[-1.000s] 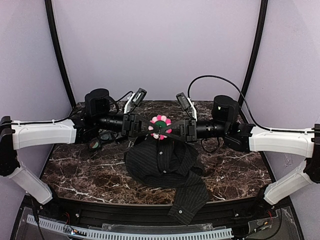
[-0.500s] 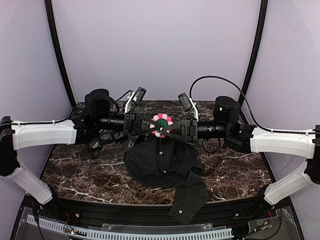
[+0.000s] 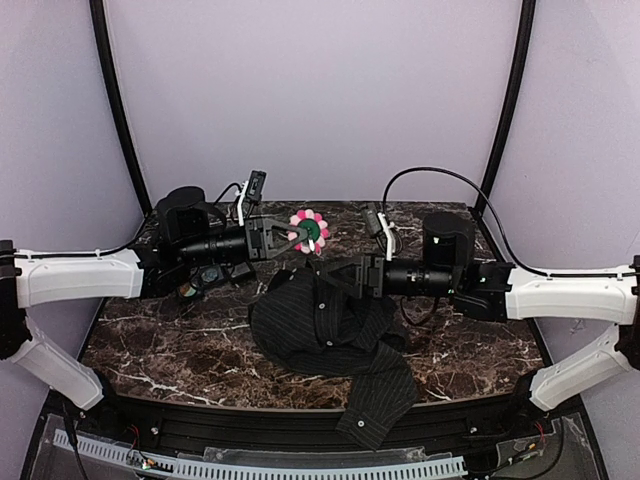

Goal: Remove the brooch from the garment
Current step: Pass from the right arm to the left, then close the brooch securely.

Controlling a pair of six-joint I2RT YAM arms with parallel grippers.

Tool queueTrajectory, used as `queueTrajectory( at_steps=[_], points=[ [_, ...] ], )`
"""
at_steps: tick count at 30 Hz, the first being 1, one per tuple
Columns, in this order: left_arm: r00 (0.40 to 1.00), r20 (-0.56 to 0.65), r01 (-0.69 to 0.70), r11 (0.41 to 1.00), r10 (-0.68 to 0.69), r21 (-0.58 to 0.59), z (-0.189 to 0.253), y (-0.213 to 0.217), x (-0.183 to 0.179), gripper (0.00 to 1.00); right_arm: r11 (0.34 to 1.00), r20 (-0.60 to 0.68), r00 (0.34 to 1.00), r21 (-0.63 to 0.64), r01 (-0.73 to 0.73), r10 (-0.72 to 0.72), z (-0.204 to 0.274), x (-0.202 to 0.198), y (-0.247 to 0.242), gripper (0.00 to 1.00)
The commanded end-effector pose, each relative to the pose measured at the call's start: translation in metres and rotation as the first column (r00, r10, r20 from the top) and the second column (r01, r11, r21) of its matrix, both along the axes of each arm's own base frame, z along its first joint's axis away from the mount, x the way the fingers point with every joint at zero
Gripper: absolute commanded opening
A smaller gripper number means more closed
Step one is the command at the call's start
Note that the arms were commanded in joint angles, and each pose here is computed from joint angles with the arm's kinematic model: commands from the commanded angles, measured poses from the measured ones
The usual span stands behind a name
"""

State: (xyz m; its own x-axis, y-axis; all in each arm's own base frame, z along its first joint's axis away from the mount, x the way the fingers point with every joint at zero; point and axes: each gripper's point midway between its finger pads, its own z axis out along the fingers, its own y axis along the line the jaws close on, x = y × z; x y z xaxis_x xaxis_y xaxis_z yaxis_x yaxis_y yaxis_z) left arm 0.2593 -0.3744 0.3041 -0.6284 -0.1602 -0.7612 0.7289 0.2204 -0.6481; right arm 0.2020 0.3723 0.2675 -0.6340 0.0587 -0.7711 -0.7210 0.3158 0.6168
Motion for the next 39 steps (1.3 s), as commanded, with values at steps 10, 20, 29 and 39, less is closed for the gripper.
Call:
queueTrajectory(
  at_steps=[10, 20, 29, 39],
  points=[
    [0.999, -0.012, -0.046, 0.999, 0.046, -0.009, 0.0, 0.007, 0.003, 0.01, 0.997, 0.065, 0.997, -0.066, 0.048, -0.044, -0.001, 0.013, 0.036, 0.28],
    [0.999, -0.029, -0.028, 1.0, 0.029, 0.008, -0.007, 0.006, 0.0, 0.01, 0.996, 0.091, 0.994, -0.07, 0.064, -0.057, 0.002, 0.018, 0.04, 0.08],
    [0.999, -0.044, -0.013, 0.999, 0.016, 0.053, -0.02, 0.005, -0.003, 0.01, 0.995, 0.103, 0.992, -0.066, 0.079, -0.072, 0.006, 0.02, 0.038, 0.0],
    [0.999, -0.042, 0.007, 0.996, -0.003, 0.094, -0.031, 0.006, -0.007, 0.02, 0.992, 0.099, 0.992, -0.087, 0.089, -0.08, 0.004, 0.022, 0.038, 0.0]
  ],
)
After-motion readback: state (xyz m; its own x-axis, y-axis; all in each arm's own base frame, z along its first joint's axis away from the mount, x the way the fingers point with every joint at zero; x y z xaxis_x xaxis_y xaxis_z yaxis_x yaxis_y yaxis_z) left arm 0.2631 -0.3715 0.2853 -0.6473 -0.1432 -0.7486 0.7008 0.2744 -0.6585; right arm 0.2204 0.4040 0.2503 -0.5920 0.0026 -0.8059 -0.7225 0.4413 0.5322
